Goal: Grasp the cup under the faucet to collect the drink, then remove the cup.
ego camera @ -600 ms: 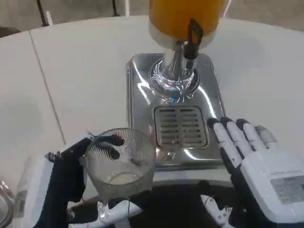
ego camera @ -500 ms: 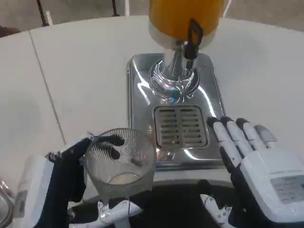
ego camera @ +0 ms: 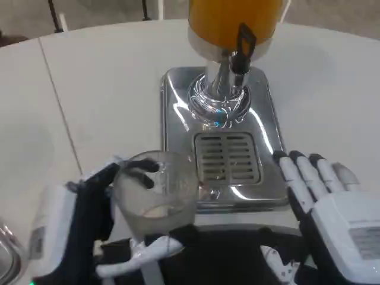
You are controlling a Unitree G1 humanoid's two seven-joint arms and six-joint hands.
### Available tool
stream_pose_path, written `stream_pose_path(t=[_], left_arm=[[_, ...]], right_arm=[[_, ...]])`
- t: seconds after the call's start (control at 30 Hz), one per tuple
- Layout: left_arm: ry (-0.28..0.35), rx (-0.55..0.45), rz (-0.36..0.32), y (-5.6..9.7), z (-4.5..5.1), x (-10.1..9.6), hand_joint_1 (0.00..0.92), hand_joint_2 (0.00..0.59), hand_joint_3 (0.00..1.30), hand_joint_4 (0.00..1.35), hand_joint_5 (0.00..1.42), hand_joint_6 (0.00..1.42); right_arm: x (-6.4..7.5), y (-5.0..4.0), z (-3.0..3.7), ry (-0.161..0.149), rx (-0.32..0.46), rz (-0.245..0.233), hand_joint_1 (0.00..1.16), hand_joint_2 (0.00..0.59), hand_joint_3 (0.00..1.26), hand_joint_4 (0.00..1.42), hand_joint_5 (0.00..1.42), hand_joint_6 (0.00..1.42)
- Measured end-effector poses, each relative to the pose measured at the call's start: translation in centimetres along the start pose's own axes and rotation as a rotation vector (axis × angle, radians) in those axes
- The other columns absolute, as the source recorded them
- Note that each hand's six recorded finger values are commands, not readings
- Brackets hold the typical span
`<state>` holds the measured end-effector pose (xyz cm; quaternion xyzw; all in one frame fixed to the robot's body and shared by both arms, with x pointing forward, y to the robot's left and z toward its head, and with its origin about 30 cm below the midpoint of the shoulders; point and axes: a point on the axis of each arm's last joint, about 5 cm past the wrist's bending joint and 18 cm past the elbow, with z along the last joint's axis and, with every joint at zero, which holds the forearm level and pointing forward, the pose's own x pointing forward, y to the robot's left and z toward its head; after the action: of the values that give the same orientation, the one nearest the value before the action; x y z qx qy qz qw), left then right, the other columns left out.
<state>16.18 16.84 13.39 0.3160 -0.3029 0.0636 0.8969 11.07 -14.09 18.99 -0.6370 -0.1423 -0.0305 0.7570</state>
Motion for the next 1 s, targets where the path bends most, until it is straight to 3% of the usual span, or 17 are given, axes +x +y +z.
stream_pose_path(t=[0.17,0.37,0.57,0.73,1.0], left_arm=[[0.001,-0.020,-0.007,-2.7,-0.49,2.2,0.582,0.000,1.11,1.09,1.42,1.42],[-0.007,-0.023,-0.013,-4.9,-1.21,4.8,0.584,0.000,1.11,1.09,1.42,1.42],[-0.007,-0.015,-0.016,-6.4,-1.60,7.1,0.588,0.000,1.11,1.09,1.42,1.42],[-0.012,-0.008,-0.045,-7.9,-1.70,8.5,0.588,0.000,1.11,1.09,1.42,1.42],[-0.002,-0.001,-0.060,-9.1,-1.97,10.5,0.589,0.000,1.10,1.08,1.42,1.42]], right_arm=[[-0.4,-0.07,0.00,0.019,-0.007,0.005,0.34,0.512,0.00,0.00,0.00,0.02],[-0.8,-0.15,-0.07,0.037,-0.011,0.013,0.35,0.512,0.00,0.00,0.00,0.02],[-0.7,-0.34,-0.09,0.044,-0.022,0.015,0.36,0.512,0.00,0.00,0.00,0.02],[-0.4,-0.88,0.27,0.037,-0.017,0.002,0.36,0.512,0.00,0.00,0.00,0.02],[0.3,-1.22,0.43,0.030,-0.022,-0.003,0.36,0.512,0.00,0.00,0.00,0.02]])
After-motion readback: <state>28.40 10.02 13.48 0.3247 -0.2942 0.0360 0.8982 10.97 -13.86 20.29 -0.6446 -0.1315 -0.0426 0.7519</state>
